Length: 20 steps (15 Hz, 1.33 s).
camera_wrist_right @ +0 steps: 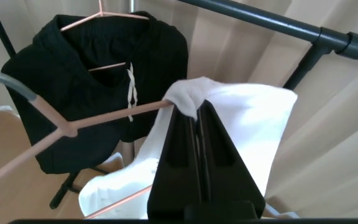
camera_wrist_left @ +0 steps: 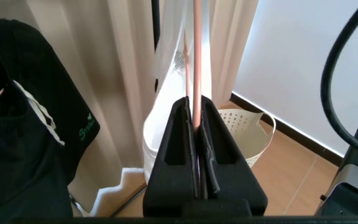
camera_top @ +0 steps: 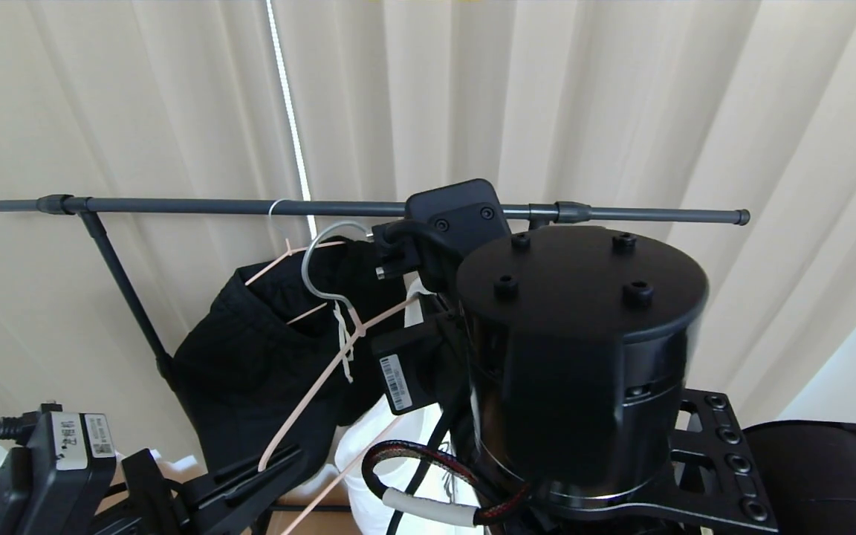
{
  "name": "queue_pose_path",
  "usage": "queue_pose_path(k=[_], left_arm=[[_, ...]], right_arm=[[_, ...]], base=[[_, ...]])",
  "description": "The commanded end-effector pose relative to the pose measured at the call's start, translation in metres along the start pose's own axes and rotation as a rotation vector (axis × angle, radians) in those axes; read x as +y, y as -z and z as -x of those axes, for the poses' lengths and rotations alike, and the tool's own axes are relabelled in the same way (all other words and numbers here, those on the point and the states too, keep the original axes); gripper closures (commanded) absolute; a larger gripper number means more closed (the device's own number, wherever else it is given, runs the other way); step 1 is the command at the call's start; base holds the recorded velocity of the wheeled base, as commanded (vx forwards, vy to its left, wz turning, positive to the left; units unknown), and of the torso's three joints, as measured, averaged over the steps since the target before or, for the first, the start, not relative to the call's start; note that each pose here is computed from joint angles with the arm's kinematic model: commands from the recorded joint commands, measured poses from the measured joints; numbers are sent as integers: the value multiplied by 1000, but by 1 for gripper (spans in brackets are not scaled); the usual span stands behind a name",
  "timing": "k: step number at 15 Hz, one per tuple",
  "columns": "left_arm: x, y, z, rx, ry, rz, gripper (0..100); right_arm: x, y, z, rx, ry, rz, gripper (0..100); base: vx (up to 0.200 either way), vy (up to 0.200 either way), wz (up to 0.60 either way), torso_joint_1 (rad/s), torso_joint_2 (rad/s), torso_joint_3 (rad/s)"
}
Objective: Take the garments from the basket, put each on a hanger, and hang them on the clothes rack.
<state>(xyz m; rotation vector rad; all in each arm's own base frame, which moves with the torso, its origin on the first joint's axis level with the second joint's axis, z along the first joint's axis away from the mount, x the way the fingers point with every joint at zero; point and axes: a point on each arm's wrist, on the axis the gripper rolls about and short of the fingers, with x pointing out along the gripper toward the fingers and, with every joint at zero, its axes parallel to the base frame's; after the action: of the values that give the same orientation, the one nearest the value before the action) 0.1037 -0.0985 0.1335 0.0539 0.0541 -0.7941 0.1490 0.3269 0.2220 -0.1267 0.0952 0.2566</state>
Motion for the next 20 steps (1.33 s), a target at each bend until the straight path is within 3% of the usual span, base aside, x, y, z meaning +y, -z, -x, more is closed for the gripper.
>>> queue_pose_path(k=[1, 6, 9, 10, 12, 20], left_arm=[[0, 1, -1, 6, 3, 2, 100], [0, 2, -3, 12, 2, 1, 100], [0, 2, -3, 12, 0, 1, 100], [0, 2, -3, 12, 0, 1, 100], [0, 1, -3, 8, 0, 0, 100], [6, 0, -16, -46, -35, 4, 100]], right_arm=[[3, 1, -1, 1, -2, 2, 100], [7, 11, 6, 18, -25, 8, 100], [12, 11, 11, 15, -46, -49, 100], [11, 8, 13, 8, -57, -113, 100], [5, 4, 19, 8, -97, -157, 100], [-10, 1, 31, 22, -196, -153, 100]], base=[[0, 0, 0, 0, 0, 0], [0, 0, 0, 0, 0, 0], [0, 0, 0, 0, 0, 0], [0, 0, 0, 0, 0, 0], [0, 0, 0, 0, 0, 0], [0, 0, 0, 0, 0, 0]])
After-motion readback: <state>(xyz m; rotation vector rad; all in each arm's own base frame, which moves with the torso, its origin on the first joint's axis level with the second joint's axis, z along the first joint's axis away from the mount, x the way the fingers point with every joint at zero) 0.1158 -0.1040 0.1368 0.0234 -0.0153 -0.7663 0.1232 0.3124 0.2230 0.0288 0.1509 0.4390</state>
